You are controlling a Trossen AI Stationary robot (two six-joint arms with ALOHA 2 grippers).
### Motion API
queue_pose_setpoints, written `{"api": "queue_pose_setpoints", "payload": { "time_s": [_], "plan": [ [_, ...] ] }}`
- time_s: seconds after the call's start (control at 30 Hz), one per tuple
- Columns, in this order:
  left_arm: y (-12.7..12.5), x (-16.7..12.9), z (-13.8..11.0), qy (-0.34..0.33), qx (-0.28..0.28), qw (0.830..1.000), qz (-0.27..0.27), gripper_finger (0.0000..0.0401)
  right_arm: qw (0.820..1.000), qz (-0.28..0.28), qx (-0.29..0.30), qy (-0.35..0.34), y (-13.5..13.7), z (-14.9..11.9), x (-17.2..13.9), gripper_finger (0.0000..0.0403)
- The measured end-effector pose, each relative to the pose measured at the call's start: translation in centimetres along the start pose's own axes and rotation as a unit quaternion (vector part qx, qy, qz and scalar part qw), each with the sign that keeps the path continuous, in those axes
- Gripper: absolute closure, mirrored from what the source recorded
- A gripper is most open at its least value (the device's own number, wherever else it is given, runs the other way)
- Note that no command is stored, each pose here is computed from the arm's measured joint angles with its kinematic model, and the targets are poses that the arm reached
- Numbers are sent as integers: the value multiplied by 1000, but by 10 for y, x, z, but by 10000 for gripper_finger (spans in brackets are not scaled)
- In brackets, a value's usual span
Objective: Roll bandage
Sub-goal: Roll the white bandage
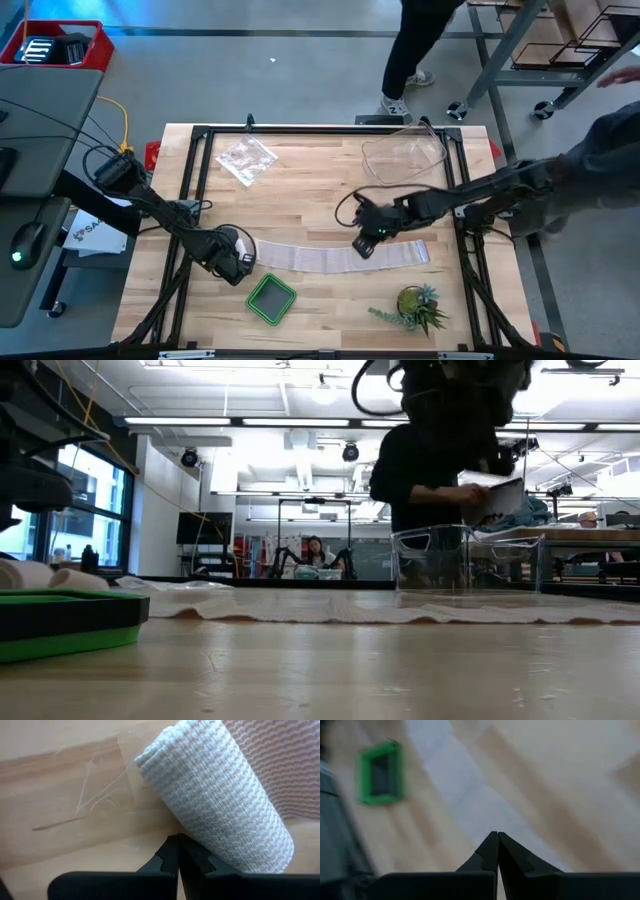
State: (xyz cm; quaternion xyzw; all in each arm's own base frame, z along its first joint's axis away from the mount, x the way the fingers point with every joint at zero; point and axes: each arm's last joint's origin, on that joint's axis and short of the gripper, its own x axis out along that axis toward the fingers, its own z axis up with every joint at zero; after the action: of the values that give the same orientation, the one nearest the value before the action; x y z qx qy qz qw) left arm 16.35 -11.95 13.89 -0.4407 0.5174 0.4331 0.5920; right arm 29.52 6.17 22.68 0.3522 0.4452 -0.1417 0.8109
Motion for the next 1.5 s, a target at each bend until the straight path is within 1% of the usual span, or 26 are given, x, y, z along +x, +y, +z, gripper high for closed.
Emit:
{"api": "queue_pose_setpoints", "payload": {
  "time_s": [0.07,0.13,0.2,0.27,0.33,0.4,0.53,0.67,0.8,0.9,1.07,1.3,1.5],
  "plan": [
    [0,0,0,0,0,1000,0,401,998,41,32,-20,2,-2,16,403],
    [0,0,0,0,0,1000,0,401,996,65,56,-33,6,-1,35,403],
    [0,0,0,0,6,1000,0,401,995,69,65,-31,13,2,55,403],
    [-1,-1,0,0,13,1000,0,401,996,71,58,-10,23,7,76,403],
    [-2,-1,0,-7,12,1000,-5,401,996,66,50,17,30,10,97,403],
    [-2,-1,0,-6,11,1000,-5,401,996,64,49,25,38,14,112,403],
    [-2,-2,0,-4,12,1000,-4,401,996,64,45,31,51,22,126,403],
    [-2,-2,0,-1,13,1000,-3,401,997,8,48,68,41,14,141,403],
    [-2,-2,-1,3,23,1000,-4,401,995,-17,61,83,31,6,144,403],
    [-2,-2,-1,8,30,1000,-2,401,993,-36,64,94,25,4,139,403],
    [-2,-3,-1,11,39,999,-6,401,991,-69,45,105,20,2,128,403],
    [-1,-12,1,5,37,999,-31,401,985,-108,20,135,14,-2,118,403],
    [-1,-15,2,-5,46,998,-44,401,981,-122,-1,149,11,-4,112,403]
  ]
}}
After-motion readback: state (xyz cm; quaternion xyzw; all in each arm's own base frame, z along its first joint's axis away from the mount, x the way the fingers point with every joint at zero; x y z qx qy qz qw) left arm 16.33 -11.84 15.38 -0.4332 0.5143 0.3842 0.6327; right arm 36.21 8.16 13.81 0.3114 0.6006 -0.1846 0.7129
